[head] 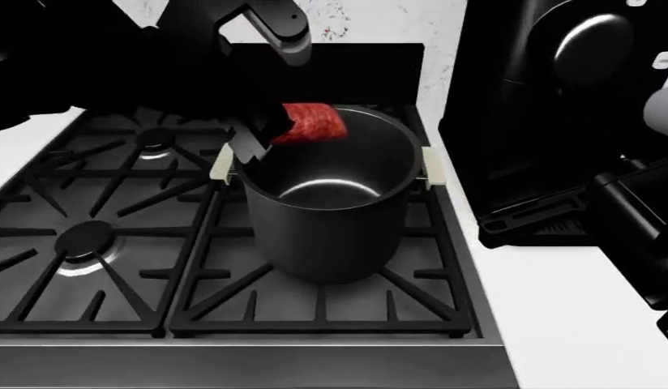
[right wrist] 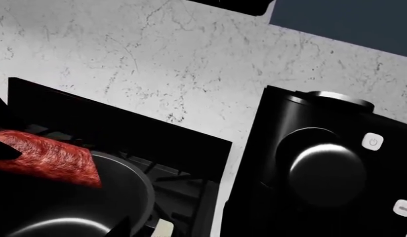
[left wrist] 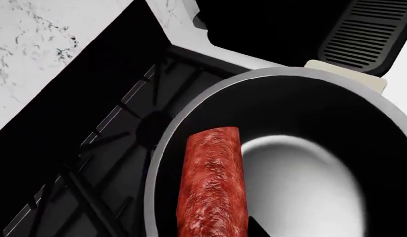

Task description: Frozen meat rests on a plate on the counter. Retrieve the meat and place it in a pot on a burner. Then turn the burner on.

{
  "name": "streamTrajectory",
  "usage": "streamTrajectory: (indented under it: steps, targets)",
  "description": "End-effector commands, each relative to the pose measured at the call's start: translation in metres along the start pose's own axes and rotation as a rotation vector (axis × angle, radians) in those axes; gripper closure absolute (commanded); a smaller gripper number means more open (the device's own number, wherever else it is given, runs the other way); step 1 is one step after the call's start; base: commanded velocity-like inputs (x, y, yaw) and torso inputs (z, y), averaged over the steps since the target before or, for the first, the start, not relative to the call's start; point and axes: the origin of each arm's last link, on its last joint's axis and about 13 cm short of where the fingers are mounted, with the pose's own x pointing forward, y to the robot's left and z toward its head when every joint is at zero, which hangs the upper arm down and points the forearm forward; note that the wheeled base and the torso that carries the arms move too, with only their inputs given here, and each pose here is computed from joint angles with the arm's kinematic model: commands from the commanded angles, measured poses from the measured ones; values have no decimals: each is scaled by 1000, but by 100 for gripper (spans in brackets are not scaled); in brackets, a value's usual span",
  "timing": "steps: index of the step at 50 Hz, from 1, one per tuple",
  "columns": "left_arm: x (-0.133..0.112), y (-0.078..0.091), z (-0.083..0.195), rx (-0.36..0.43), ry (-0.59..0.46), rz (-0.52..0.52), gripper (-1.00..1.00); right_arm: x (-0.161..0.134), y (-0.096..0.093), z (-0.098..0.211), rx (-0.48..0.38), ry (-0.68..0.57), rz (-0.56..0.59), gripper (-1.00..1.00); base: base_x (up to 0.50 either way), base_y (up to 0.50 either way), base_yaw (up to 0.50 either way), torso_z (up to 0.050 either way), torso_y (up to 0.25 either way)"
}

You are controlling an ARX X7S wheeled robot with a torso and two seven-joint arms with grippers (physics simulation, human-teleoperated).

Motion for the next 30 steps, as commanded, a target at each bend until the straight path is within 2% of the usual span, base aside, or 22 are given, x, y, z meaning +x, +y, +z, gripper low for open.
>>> streamTrajectory:
  steps: [1, 8, 30]
  targets:
    - [4, 8, 5, 25, 30, 6, 100, 0, 0, -2, 4, 5, -6, -100, 0, 0, 0, 0, 0]
    - [8, 14, 9, 39, 54, -5, 100, -1, 0, -2, 5, 7, -9, -100, 0, 0, 0, 0, 1]
    - [12, 12, 9, 55, 48, -67, 100, 0, 0, -3, 7, 17, -16, -100, 0, 0, 0, 0, 0]
